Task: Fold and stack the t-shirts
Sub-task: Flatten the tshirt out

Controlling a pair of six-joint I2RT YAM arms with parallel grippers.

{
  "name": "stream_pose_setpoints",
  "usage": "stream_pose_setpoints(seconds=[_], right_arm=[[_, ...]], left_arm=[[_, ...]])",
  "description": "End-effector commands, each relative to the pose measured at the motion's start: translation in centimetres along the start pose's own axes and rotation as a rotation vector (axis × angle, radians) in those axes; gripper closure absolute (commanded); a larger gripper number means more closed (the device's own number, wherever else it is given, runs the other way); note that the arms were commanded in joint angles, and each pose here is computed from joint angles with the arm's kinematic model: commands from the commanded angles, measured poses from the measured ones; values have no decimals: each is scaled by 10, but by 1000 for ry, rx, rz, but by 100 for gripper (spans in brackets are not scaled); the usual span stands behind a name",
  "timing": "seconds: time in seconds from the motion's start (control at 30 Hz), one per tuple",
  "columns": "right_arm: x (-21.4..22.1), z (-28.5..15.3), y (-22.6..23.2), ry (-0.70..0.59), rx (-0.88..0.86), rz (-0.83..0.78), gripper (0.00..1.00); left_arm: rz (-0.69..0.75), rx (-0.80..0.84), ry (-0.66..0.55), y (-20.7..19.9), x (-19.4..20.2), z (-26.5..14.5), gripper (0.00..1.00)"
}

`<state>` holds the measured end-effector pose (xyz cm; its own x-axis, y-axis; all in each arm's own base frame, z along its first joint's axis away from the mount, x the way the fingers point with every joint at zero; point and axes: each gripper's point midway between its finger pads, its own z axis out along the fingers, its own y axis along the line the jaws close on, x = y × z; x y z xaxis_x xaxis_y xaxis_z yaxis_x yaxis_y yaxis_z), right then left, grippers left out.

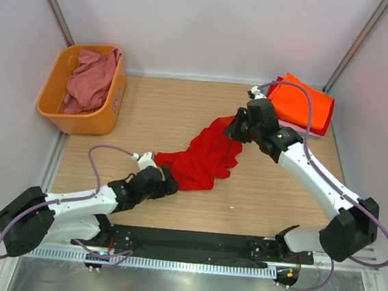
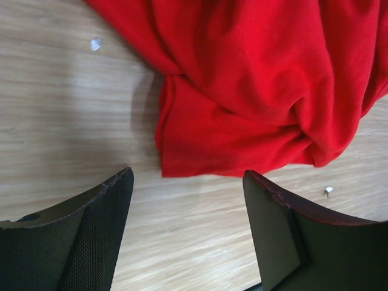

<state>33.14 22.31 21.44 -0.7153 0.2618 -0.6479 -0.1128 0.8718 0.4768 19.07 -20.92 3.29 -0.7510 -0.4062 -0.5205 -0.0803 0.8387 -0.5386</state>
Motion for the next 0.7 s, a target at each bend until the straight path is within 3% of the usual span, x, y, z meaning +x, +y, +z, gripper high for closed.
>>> stream_pose_setpoints(seconds=[0.0, 0.1, 0.2, 0.33, 0.37, 0.57, 0.67], right_arm=[[-2, -18, 1, -12, -4, -25, 98], [0, -22, -4, -14, 2, -22, 98], [1, -24, -8, -17, 4, -10, 99], [0, -28, -14, -22, 12, -4, 98], [-2, -30, -15, -26, 14, -4, 98], [-20, -57, -20, -71, 31, -7, 98], [-32, -77, -14, -103, 18, -8, 98]], left_arm=[[32, -127, 68, 28, 19, 10, 25], [60, -142, 104, 26, 25, 17, 30], [85, -154, 135, 24, 29, 23, 42], [91, -143, 139, 21, 29, 22, 75], [91, -143, 138, 22, 29, 20, 78], [100, -129, 49, 11, 5, -17, 80], [108, -122, 1, 5, -14, -47, 89]])
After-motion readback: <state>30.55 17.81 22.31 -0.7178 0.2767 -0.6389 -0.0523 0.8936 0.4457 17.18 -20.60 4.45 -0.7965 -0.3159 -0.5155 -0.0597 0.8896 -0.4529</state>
